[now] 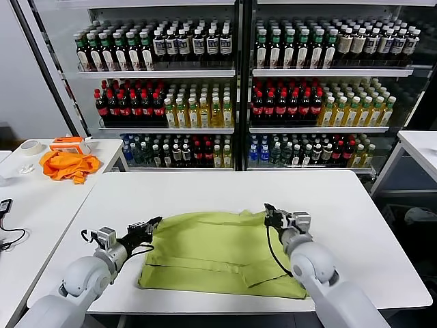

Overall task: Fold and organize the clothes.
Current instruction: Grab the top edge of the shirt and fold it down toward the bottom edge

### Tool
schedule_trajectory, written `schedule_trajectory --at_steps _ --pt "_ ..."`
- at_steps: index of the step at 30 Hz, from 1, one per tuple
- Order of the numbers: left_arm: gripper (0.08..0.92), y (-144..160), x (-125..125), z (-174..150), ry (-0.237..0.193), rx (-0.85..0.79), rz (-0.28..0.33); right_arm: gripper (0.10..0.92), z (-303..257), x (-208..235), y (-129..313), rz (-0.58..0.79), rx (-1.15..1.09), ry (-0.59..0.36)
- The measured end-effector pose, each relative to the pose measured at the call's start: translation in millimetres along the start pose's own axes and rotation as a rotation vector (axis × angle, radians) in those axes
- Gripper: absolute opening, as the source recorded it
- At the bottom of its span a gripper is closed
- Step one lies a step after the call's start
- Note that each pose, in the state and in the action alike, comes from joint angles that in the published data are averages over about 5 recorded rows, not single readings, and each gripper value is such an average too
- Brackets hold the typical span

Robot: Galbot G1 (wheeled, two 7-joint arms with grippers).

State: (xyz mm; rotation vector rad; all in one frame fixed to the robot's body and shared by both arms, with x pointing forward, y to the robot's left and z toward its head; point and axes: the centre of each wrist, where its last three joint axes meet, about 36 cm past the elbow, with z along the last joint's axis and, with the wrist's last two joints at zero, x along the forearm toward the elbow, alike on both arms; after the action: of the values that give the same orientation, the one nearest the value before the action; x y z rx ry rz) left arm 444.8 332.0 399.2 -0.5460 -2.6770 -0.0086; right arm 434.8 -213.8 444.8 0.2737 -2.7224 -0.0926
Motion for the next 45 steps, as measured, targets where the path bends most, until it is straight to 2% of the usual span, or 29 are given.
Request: schedule_trajectory --at_steps 15,28,45 --pt "0.084 -10.0 16.1 10.8 0.011 -0.011 0.025 0.104 18.3 52.0 -8.9 -0.006 0.000 0.022" --pt "0.084 -1.5 20.0 14.4 0.028 -0.022 0.032 0.104 25.1 76.8 -13.3 -0.004 -0.003 0.050" --pt "0.084 -6.7 30.1 18.8 0.036 -0.027 0.051 0.104 34.7 96.3 -16.5 -0.010 -0.005 0.082"
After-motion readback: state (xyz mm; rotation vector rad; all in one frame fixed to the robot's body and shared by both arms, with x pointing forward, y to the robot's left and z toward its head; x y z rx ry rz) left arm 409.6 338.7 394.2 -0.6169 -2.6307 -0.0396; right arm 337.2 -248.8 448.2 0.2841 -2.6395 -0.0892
